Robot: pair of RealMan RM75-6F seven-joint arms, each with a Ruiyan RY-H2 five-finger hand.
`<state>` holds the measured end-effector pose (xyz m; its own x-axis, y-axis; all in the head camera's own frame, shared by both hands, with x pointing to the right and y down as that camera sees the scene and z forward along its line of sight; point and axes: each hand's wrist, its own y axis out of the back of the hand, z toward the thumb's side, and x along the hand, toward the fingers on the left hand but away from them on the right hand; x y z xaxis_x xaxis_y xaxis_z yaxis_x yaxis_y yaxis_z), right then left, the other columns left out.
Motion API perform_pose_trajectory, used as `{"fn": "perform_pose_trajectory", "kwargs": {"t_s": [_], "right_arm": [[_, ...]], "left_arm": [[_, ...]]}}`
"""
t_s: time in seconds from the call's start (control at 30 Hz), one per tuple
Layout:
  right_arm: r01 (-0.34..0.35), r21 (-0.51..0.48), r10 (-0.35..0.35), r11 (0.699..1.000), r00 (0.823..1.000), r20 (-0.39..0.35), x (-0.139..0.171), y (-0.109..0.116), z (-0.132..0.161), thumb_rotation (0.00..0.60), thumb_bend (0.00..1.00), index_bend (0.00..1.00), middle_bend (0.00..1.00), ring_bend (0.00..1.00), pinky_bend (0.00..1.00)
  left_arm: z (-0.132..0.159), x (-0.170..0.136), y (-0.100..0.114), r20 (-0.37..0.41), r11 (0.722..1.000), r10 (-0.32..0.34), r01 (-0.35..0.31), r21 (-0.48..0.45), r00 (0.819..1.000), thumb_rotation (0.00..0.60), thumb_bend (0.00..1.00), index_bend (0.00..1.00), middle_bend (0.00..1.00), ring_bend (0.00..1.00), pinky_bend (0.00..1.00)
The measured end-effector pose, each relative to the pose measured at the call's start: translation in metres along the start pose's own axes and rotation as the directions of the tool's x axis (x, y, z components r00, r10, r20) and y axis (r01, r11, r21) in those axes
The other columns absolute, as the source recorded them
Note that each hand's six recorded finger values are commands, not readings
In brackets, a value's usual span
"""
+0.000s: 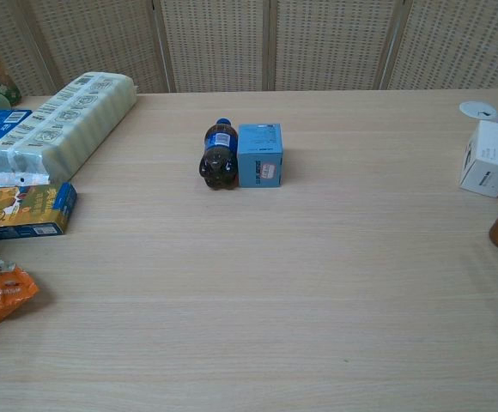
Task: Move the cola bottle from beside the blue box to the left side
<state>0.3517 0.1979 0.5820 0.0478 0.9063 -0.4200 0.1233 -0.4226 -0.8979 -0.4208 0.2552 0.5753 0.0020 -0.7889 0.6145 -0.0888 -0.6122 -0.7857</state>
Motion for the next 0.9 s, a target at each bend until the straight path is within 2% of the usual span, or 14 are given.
{"fn": "perform_pose_trajectory", "kwargs": {"t_s": [0.2,0.53,0.73,0.9], "right_arm": [[-0.003,-0.019,0.002,1.0,1.0,-0.008,0.001,-0.002,0.002,0.594,0.11,0.14,0.01,0.0,0.0],[0.017,-0.065,-0.016,0.998,1.0,0.012,0.012,0.0,-0.008,0.592,0.12,0.14,0.0,0.0,0.0],[0.024,-0.071,-0.022,0.997,1.0,0.02,0.013,0.003,-0.011,0.589,0.12,0.14,0.0,0.0,0.0],[0.029,-0.07,-0.027,0.997,0.999,0.03,0.015,0.007,-0.013,0.593,0.12,0.14,0.0,0.0,0.0]], "left_arm": [[0.001,0.003,-0.007,0.006,0.999,-0.048,0.047,0.007,0.999,0.6,0.2,0.01,0.0,0.0,0.0],[0.018,0.015,0.011,0.072,0.999,-0.022,0.02,0.026,0.997,0.6,0.21,0.01,0.0,0.0,0.0],[0.038,0.048,0.016,0.167,0.999,-0.027,0.02,0.049,0.986,0.6,0.21,0.01,0.0,0.0,0.0],[0.058,0.087,0.014,0.239,0.995,-0.058,0.038,0.088,0.969,0.6,0.21,0.0,0.0,0.0,0.0]]}}
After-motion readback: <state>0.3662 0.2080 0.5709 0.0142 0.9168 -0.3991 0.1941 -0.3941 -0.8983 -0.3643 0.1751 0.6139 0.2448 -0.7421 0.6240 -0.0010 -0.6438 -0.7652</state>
